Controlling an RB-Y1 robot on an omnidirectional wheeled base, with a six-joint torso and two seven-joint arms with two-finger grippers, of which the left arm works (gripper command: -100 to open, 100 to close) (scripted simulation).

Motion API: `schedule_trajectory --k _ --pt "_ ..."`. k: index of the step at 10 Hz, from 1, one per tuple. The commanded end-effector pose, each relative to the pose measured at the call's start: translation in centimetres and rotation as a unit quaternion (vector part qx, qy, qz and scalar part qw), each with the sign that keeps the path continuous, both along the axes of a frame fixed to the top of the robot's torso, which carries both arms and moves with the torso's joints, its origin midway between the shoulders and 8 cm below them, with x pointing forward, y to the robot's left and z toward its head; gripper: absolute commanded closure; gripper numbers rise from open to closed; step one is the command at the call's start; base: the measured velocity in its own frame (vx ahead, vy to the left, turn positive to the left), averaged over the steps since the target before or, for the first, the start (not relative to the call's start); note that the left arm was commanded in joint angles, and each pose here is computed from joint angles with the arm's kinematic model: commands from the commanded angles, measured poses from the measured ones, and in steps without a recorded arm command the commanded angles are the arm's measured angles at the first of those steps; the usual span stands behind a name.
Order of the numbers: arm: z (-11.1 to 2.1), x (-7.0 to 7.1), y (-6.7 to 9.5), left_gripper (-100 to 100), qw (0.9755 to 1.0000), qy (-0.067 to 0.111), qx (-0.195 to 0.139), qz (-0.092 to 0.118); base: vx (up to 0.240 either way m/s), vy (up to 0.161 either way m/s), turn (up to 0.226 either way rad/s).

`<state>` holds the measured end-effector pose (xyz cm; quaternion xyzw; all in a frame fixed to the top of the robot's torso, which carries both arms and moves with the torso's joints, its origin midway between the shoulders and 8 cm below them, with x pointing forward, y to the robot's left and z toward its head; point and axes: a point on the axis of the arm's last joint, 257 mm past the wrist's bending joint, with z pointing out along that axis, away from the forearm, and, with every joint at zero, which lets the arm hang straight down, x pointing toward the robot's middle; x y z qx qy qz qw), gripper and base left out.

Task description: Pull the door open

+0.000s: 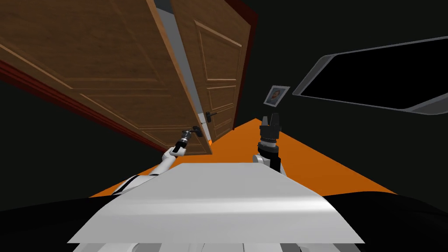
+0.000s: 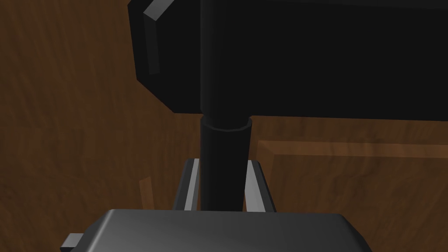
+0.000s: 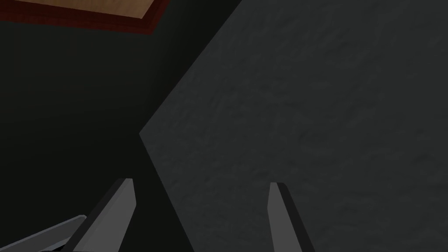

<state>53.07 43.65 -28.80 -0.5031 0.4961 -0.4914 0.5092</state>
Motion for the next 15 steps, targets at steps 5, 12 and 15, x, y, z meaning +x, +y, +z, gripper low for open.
schedule_trajectory --k 5,12,15 --pt "-0.2 -0.9 -1.6 100 0.9994 0.001 -0.002 -0.035 -0.194 0.094 -0.083" --pt "-0.4 -4.1 -3.2 100 0.9948 0.0 -0.004 -0.102 -0.172 0.083 -0.077" --pt "-0.5 -5.1 -2.7 100 0.9936 0.002 -0.002 -0.113 -0.13 0.063 -0.072"
